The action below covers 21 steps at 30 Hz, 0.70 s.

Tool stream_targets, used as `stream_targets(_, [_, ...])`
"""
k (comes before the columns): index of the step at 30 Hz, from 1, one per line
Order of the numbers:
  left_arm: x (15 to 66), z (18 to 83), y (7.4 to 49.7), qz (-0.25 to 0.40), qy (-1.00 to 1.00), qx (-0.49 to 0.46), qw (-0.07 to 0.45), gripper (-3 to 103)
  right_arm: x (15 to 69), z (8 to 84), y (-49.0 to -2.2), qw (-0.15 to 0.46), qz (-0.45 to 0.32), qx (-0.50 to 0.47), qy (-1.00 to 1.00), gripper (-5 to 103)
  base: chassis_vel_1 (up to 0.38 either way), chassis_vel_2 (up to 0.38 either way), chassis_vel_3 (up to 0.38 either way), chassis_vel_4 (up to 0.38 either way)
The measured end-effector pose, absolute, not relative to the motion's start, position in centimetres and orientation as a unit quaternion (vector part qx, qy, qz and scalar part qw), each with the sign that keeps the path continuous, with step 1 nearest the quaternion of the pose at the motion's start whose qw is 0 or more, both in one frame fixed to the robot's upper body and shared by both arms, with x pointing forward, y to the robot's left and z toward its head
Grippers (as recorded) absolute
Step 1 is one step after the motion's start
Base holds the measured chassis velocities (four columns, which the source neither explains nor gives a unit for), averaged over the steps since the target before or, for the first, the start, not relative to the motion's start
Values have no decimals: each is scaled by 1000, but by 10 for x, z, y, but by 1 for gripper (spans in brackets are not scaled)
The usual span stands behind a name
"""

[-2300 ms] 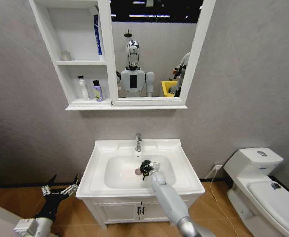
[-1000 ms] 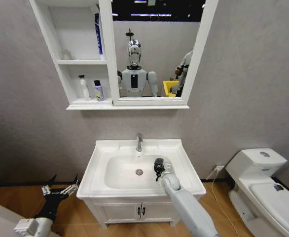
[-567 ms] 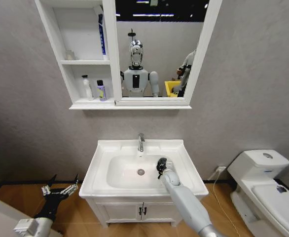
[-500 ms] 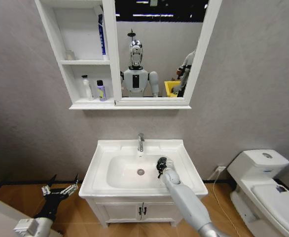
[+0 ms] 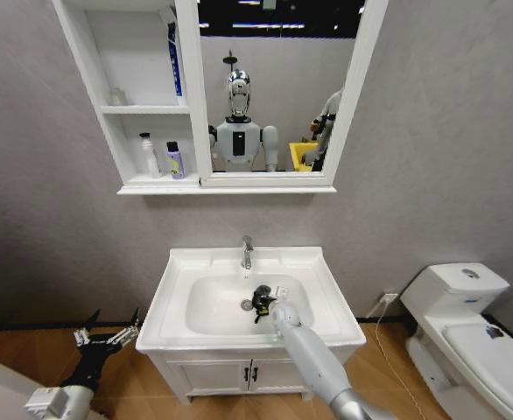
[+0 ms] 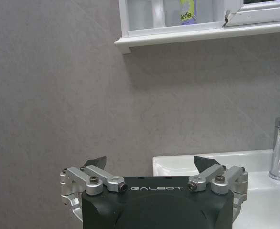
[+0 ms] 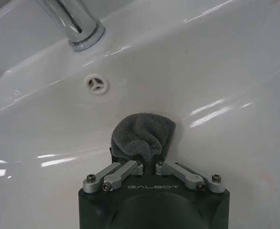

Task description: Move facial cleanser and shampoo from washbasin to cabinet, then wipe washbasin with towel.

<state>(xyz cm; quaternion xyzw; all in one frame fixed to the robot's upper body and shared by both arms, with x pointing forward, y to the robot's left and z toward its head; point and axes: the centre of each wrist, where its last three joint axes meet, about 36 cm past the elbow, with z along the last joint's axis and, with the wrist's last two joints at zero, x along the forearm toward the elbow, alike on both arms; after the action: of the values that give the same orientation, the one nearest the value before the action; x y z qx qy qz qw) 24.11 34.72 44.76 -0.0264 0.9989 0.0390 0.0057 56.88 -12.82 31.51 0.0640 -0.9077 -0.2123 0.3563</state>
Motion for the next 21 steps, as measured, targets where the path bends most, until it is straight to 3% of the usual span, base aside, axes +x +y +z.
stream_targets(10, [241, 448, 347, 39, 999, -26, 6, 100, 565, 316, -103, 341, -278, 171, -882, 7, 0, 0, 0, 0])
stream_targets(12, [241, 448, 347, 39, 999, -26, 6, 100, 564, 310, -104, 348, -253, 159, -889, 7, 0, 0, 0, 0])
stream_targets(14, [241, 448, 347, 39, 999, -26, 6, 100, 563, 299, -113, 357, -175, 118, -910, 7, 0, 0, 0, 0])
stream_targets(17, [241, 448, 347, 39, 999, -26, 6, 100, 561, 295, -118, 357, -140, 94, -919, 7, 0, 0, 0, 0])
stream_targets(21, [241, 448, 347, 39, 999, -26, 6, 100, 551, 301, -136, 321, -51, 20, -946, 7, 0, 0, 0, 0])
